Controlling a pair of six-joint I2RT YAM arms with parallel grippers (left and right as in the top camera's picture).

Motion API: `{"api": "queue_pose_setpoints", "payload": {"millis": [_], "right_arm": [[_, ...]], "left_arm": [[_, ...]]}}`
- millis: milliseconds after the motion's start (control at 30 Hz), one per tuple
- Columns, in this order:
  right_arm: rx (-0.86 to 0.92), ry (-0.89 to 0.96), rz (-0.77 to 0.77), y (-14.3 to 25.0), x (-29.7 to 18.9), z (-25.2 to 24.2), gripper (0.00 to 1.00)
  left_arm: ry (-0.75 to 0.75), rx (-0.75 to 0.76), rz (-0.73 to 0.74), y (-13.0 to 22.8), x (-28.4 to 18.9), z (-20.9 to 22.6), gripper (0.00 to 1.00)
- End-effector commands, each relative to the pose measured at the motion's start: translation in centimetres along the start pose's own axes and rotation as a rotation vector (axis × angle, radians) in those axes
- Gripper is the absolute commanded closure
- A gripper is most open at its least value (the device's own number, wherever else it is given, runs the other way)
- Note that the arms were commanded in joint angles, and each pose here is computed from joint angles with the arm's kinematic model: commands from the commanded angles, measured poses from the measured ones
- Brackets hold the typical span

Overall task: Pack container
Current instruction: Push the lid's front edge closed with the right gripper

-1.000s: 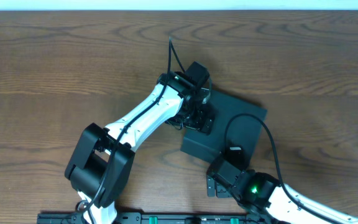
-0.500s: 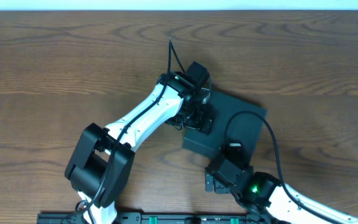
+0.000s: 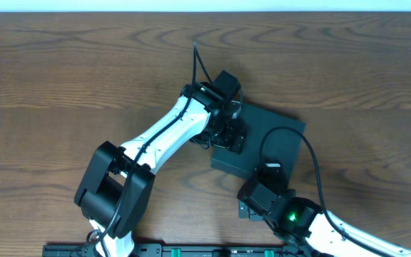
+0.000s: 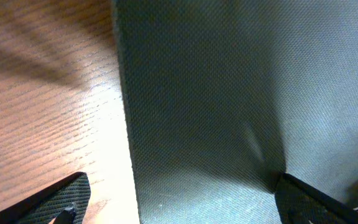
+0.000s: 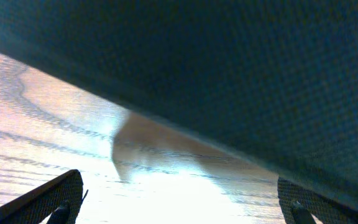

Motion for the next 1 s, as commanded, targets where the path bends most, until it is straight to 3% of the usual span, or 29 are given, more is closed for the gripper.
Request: {"api": "queue_pose_setpoints", "payload": {"millis": [0,200,967], "right_arm": [[-0.003,0.034,-0.037,-0.6,0.1,-0.7,0.01],[0.09,0.091,-0.037,-1.7,0.4,-2.6,0.01],[0.376,0.182,-0.098,-5.6,0.9,-7.4,0.01]], "left_arm": [[-0.064,-0.045,0.02,0.3,0.6,1.2,0.05],[-0.077,-0.146,0.01,0.1,0.5,1.7,0.05],[-0.068,-0.186,-0.049,-1.4,0.0,2.3,0.05]]}}
Point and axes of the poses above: each gripper's point midway between its finger pads, its own x axis out along the fingers, its own z axis along the line the jaws close on, y = z × x, the point moved 2 cm from there along -x, back along the fingers, and after that the axes turned 5 degrees about x, right-handed, at the moved point
